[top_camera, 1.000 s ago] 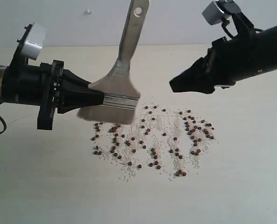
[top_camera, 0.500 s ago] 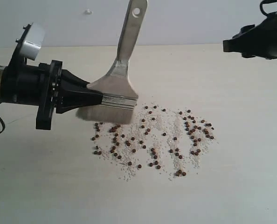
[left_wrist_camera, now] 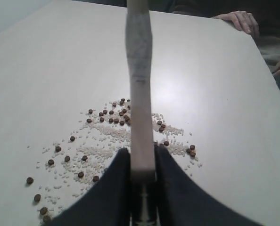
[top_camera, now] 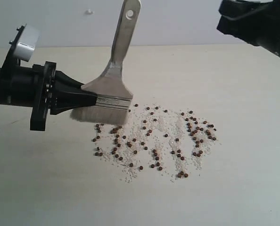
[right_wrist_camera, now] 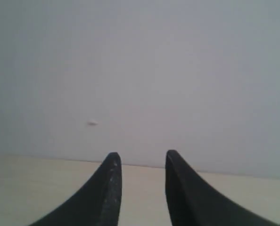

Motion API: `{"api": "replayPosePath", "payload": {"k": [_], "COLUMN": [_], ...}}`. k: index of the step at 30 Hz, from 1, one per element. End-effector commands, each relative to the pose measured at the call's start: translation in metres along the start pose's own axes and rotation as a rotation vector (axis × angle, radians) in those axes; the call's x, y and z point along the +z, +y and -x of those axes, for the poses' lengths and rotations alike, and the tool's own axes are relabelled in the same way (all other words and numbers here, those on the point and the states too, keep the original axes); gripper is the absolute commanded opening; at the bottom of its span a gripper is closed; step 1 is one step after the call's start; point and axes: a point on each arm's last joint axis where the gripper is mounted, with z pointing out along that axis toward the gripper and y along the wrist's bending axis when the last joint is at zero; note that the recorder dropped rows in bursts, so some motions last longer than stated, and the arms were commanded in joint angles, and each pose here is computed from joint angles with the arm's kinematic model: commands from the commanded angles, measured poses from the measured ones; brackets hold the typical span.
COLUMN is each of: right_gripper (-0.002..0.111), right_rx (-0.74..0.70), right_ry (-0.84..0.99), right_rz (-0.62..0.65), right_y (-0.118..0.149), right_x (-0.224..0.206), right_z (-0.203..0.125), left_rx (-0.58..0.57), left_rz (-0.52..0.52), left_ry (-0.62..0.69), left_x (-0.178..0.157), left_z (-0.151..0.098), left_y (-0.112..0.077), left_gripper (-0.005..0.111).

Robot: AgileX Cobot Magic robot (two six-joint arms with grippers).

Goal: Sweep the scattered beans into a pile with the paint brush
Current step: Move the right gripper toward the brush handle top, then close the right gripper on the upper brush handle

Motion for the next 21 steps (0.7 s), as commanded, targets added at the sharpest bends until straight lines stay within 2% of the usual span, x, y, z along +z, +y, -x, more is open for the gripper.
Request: {"api": "replayPosePath", "payload": {"k": [1, 6, 8, 10, 15, 18, 21], "right_gripper": [0.027, 0.0, 0.0, 0.0, 0.003, 0.012, 0.021], "right_rx": [-0.112, -0.367, -0.397, -0.313, -0.22, -0.205, -0.175], "right_ry": [0.053, 0.19, 0.229, 0.235, 0.096, 0.095, 0.062], "right_rz": [0.303, 0.524, 0.566, 0.551, 0.8, 0.816, 0.78], "right_y": [0.027, 0.042, 0.044, 0.044, 0.063, 0.064, 0.062], "right_x": [-0.005, -0.015, -0.017, -0.016, -0.026, -0.026, -0.024], "right_z": [-0.006, -0.022, -0.026, -0.024, -0.016, -0.016, -0.012], "left_rx": [-0.004, -0.001, -0.001, -0.001, -0.001, -0.001, -0.001], "left_rz": [-0.006, -0.012, -0.012, -0.012, -0.012, -0.016, -0.016], "left_ry": [-0.017, -0.01, -0.01, -0.01, -0.01, -0.006, -0.006], "left_x": [-0.001, -0.001, -0.001, -0.001, -0.001, -0.001, -0.001], "left_z": [0.002, 0.001, 0.001, 0.001, 0.001, 0.001, 0.001], "left_y": [-0.001, -0.002, -0.002, -0.002, -0.002, -0.002, -0.002], "left_gripper": [0.0, 0.0, 0.0, 0.0, 0.0, 0.0, 0.0]}}
